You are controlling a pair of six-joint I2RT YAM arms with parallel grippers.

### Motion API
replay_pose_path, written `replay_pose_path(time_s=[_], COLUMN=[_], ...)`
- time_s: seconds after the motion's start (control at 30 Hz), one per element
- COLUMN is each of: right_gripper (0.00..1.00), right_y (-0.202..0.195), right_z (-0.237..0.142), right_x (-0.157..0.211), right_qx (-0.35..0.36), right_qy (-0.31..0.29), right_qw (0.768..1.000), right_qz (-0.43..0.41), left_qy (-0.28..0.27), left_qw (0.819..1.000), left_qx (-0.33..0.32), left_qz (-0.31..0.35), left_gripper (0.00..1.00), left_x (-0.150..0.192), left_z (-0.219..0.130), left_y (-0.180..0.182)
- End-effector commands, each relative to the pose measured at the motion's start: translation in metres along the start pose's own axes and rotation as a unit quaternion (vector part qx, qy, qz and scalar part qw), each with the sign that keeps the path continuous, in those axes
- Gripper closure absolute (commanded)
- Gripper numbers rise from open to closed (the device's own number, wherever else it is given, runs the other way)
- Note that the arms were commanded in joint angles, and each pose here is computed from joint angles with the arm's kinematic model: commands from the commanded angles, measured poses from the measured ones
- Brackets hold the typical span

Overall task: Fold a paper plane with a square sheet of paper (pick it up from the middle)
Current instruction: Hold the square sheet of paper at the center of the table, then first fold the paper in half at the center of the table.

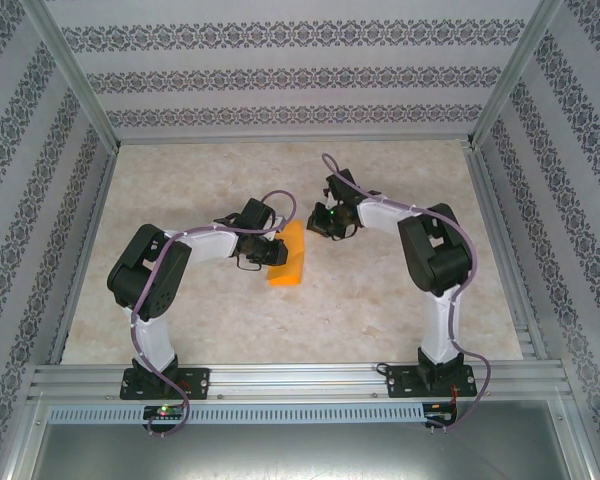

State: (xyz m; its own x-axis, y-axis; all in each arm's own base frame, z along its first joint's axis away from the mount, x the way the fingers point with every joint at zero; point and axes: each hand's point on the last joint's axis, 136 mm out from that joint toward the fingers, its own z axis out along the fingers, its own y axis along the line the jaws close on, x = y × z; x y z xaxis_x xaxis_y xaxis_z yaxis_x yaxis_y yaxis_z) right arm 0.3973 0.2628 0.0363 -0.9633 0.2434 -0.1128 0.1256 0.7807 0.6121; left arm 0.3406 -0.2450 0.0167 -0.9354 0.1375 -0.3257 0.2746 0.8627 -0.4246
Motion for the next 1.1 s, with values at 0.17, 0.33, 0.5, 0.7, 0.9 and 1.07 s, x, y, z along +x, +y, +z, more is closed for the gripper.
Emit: replay_pose_path(time_s=[0.17, 0.33, 0.5, 0.7, 0.9, 1.07], right_gripper=[0.92, 0.92, 0.92, 0.91, 0.91, 0.91], right_y=[0.030, 0.024, 0.014, 0.000, -0.014, -0.018], right_z=[0.007, 0.021, 0.022, 0.020, 0.017, 0.012], right_x=[0.041, 0.056, 0.072, 0.084, 0.096, 0.108], right_qx=[-0.050, -0.038, -0.017, 0.014, 0.042, 0.053], right_qy=[0.034, 0.066, 0.096, 0.114, 0.123, 0.129], right_qw=[0.998, 0.997, 0.995, 0.993, 0.990, 0.988], right_qz=[-0.010, -0.011, -0.021, -0.036, -0.053, -0.061], left_qy=[0.120, 0.122, 0.127, 0.133, 0.144, 0.148], left_qw=[0.990, 0.989, 0.989, 0.988, 0.986, 0.986], left_qx=[-0.051, -0.056, -0.059, -0.061, -0.064, -0.066], left_qz=[-0.054, -0.057, -0.056, -0.055, -0.054, -0.051], left_gripper=[0.80, 0.80, 0.80, 0.80, 0.80, 0.80], left_x=[0.065, 0.066, 0.066, 0.068, 0.073, 0.075], left_z=[0.018, 0.017, 0.018, 0.020, 0.022, 0.021], left_y=[0.033, 0.035, 0.036, 0.037, 0.040, 0.041])
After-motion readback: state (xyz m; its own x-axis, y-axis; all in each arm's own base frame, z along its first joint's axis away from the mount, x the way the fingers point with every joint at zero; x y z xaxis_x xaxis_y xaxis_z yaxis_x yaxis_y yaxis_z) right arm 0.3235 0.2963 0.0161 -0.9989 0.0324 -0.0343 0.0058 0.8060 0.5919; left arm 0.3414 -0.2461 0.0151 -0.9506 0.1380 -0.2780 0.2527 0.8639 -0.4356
